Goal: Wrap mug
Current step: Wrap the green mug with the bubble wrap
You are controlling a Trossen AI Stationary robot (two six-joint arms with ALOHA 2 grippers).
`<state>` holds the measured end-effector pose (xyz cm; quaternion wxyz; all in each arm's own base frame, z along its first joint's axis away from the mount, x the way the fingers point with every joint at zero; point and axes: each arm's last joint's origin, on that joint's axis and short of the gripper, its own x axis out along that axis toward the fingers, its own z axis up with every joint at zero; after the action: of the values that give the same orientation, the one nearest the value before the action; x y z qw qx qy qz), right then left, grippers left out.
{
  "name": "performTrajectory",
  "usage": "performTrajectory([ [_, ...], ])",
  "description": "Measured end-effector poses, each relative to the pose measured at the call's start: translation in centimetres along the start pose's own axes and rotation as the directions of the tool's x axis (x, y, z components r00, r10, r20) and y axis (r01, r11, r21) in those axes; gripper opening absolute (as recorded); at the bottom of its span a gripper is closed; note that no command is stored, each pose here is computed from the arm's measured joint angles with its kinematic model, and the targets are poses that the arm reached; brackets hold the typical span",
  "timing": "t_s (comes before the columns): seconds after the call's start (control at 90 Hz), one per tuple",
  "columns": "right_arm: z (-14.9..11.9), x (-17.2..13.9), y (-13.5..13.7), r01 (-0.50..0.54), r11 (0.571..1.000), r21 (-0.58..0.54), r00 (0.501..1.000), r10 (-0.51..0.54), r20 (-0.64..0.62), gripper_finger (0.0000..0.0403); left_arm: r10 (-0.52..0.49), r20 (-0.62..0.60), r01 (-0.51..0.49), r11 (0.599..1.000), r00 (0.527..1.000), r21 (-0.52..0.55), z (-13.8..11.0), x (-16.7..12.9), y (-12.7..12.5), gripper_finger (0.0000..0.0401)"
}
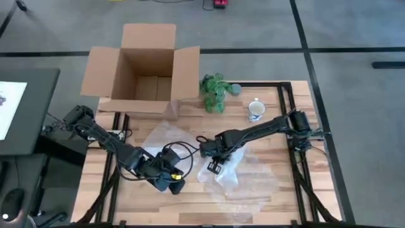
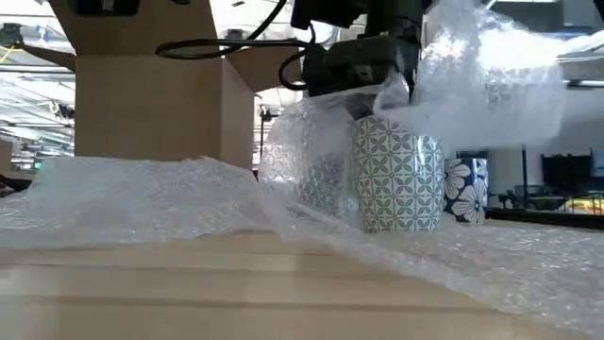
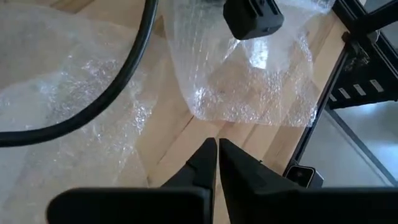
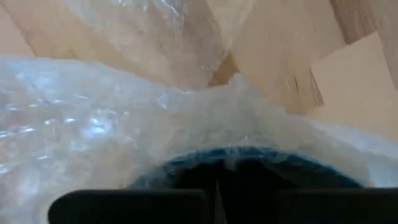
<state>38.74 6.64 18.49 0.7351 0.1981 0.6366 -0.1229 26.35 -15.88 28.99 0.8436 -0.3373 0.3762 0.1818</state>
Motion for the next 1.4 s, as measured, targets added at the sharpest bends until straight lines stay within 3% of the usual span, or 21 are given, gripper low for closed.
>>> performTrajectory([
  [0.544,0.1,-8.8,0.1,-0.026,1.0,0.007,1.0,0.026,0.016,0.0,-0.035,0.011,0.035,0.999,0.999,-0.009,0.1,0.0,-0.4,0.0],
  [0.722,-0.5,-10.4,1.1,-0.104,0.994,-0.018,0.993,0.102,-0.052,0.0,-0.036,0.011,0.036,0.999,0.999,-0.009,0.1,0.0,-0.4,0.0],
  [0.867,-1.4,-9.9,1.4,-0.051,0.997,-0.053,0.994,0.046,-0.095,0.0,-0.036,0.011,0.036,0.999,0.999,-0.011,0.1,0.0,-0.4,0.0],
  [1.033,-1.4,-7.2,0.6,0.004,0.999,-0.043,0.993,-0.009,-0.118,0.0,-0.035,0.011,0.035,0.999,0.999,-0.011,0.1,0.0,-0.4,0.0],
  [1.4,-1.1,-3.2,-0.7,-0.023,1.0,0.02,0.997,0.024,-0.069,0.0,-0.035,0.011,0.035,0.999,0.999,-0.011,0.1,0.0,-0.4,0.0],
])
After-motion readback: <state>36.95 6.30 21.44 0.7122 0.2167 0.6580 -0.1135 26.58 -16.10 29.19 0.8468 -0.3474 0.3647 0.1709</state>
